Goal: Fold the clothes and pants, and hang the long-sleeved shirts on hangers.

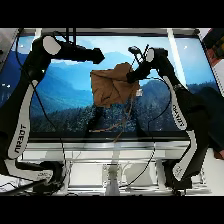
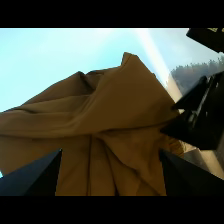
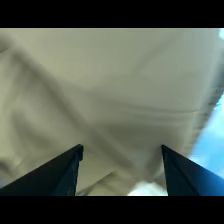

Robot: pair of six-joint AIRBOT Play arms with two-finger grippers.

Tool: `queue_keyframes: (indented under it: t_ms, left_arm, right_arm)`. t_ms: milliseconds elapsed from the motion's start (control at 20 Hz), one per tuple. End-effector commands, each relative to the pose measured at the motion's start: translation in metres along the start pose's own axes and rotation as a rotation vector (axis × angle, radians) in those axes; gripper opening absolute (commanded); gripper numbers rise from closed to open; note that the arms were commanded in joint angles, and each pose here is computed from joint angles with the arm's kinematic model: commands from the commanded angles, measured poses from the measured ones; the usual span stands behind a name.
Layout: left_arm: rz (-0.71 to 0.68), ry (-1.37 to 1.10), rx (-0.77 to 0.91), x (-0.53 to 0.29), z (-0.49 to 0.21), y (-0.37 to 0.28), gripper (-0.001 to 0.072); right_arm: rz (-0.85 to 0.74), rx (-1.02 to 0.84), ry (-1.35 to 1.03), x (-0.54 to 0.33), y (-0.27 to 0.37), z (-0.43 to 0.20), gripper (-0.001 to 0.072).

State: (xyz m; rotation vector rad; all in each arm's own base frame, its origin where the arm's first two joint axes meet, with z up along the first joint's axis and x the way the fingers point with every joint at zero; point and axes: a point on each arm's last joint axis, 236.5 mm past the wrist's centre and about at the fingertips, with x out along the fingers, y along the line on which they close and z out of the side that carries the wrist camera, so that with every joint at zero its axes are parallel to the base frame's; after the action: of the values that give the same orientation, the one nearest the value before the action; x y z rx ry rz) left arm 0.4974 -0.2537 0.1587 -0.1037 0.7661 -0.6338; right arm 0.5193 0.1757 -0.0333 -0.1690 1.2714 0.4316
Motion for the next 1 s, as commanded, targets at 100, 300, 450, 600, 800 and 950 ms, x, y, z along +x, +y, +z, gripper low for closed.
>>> queue_keyframes:
  t_ms: [100,300,450,600,800,950]
  left_arm:
    - [0.001,0.003,0.001,0.0,-0.001,0.001,0.0695]
    - [0.002,0.002,0.0,-0.001,0.0,0.001,0.0696]
    - [0.002,0.003,0.0,-0.001,-0.001,0.001,0.0696]
    - [0.002,0.002,0.0,-0.001,-0.001,0.001,0.0696]
    - [0.002,0.003,0.0,-0.001,-0.001,0.001,0.0696]
    - [0.002,0.003,0.001,-0.001,-0.001,0.001,0.0696]
  right_arm:
    - [-0.047,0.265,-0.057,0.013,-0.046,0.009,0.055]
    - [0.288,0.516,-0.03,0.022,-0.037,0.006,0.0572]
    - [0.358,0.603,-0.013,0.035,-0.056,-0.002,0.0621]
    - [0.432,0.596,-0.001,0.047,-0.049,-0.004,0.0625]
    - [0.561,0.578,0.07,0.068,-0.015,-0.013,0.0625]
    - [0.72,0.499,0.054,0.061,0.023,-0.005,0.0624]
